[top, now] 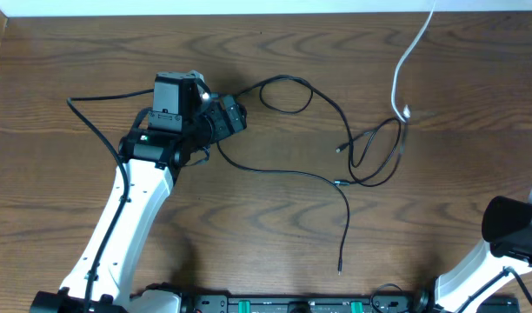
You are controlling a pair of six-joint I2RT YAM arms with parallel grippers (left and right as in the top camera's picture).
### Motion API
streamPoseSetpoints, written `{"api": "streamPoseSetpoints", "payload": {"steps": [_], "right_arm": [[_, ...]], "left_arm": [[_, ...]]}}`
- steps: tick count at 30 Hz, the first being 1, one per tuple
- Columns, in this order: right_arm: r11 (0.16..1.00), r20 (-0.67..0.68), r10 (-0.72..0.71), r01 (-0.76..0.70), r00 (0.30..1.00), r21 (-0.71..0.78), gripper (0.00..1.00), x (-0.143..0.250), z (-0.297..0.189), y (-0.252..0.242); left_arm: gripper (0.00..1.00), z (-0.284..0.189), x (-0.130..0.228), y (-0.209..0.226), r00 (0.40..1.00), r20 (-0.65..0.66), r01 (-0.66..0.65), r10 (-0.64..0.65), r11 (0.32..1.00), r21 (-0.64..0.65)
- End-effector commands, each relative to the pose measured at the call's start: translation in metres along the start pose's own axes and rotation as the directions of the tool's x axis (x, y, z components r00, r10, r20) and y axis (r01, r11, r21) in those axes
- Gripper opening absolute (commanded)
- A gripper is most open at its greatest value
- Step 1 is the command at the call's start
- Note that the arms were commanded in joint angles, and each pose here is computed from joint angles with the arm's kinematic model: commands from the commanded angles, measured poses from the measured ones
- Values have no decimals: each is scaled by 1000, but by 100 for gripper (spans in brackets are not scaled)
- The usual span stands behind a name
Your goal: Untangle cables
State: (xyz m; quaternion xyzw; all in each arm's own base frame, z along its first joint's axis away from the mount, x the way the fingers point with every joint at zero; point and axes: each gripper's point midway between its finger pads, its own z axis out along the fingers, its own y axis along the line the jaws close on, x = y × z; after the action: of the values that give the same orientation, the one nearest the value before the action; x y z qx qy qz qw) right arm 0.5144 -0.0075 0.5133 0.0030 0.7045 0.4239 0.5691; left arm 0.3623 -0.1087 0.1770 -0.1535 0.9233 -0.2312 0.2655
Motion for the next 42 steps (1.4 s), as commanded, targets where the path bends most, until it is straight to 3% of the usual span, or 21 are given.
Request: {"api": "streamPoseSetpoints", "payload": {"steps": [1, 3, 4, 5, 8, 9, 13, 18, 21, 24, 26, 27, 30, 34, 36, 38, 40, 42], "right_arm": [[633, 213, 317, -373, 924, 678, 1, 57, -36, -151], [503, 199, 425, -414, 883, 759, 1, 99, -44, -160], [499, 170, 459, -412, 872, 763, 1, 112, -40, -157], [548, 69, 539, -411, 840, 729, 1, 137, -21, -140], [724, -184, 600, -431, 778, 539, 1, 165, 24, -82], [807, -298, 564, -438, 770, 395, 1, 170, 45, -44], [939, -424, 309, -344, 851, -5, 1, 158, 85, 51], [918, -430, 176, -306, 886, -254, 1, 148, 93, 135], [940, -360, 224, -297, 906, -165, 1, 139, 97, 126], [862, -294, 506, -464, 811, 205, 1, 165, 94, 69], [805, -216, 552, -447, 805, 391, 1, 179, 84, 34], [798, -211, 552, -437, 807, 415, 1, 183, 82, 30], [848, -287, 511, -422, 810, 320, 2, 181, 84, 54], [876, -425, 450, -481, 785, 39, 1, 160, 74, 122], [900, -391, 381, -434, 838, -53, 2, 138, 67, 140], [940, -258, 282, -320, 924, -116, 1, 98, 48, 151], [947, -188, 297, -315, 936, -70, 1, 79, 34, 139], [901, -116, 435, -429, 893, 71, 1, 69, 17, 105]], "left_arm": [[98, -1, -1, -3, 1000, 0, 7, -7, 1000, 9], [98, -1, -1, -3, 1000, 0, 7, -7, 1000, 9], [98, -1, -1, -3, 1000, 0, 7, -7, 1000, 9], [98, -1, -1, -3, 1000, 0, 7, -7, 1000, 9], [98, -1, -1, -3, 1000, 0, 7, -7, 1000, 9], [98, -1, -1, -3, 1000, 0, 7, -7, 1000, 9], [98, -1, -1, -3, 1000, 0, 7, -7, 1000, 9], [98, -1, -1, -3, 1000, 0, 7, -7, 1000, 9], [98, -1, -1, -3, 1000, 0, 7, -7, 1000, 9], [98, -1, -1, -3, 1000, 0, 7, -7, 1000, 9], [98, -1, -1, -3, 1000, 0, 7, -7, 1000, 9], [98, -1, -1, -2, 1000, 1, 7, -7, 1000, 9], [98, -1, -1, -3, 1000, 0, 7, -7, 1000, 9], [98, -1, -1, -3, 1000, 0, 7, -7, 1000, 9], [98, -1, -1, -3, 1000, 0, 7, -7, 1000, 9], [98, -1, -1, -2, 1000, 1, 7, -7, 1000, 9], [98, -1, -1, -3, 1000, 0, 7, -7, 1000, 9], [98, -1, -1, -3, 1000, 0, 7, -7, 1000, 9]]}}
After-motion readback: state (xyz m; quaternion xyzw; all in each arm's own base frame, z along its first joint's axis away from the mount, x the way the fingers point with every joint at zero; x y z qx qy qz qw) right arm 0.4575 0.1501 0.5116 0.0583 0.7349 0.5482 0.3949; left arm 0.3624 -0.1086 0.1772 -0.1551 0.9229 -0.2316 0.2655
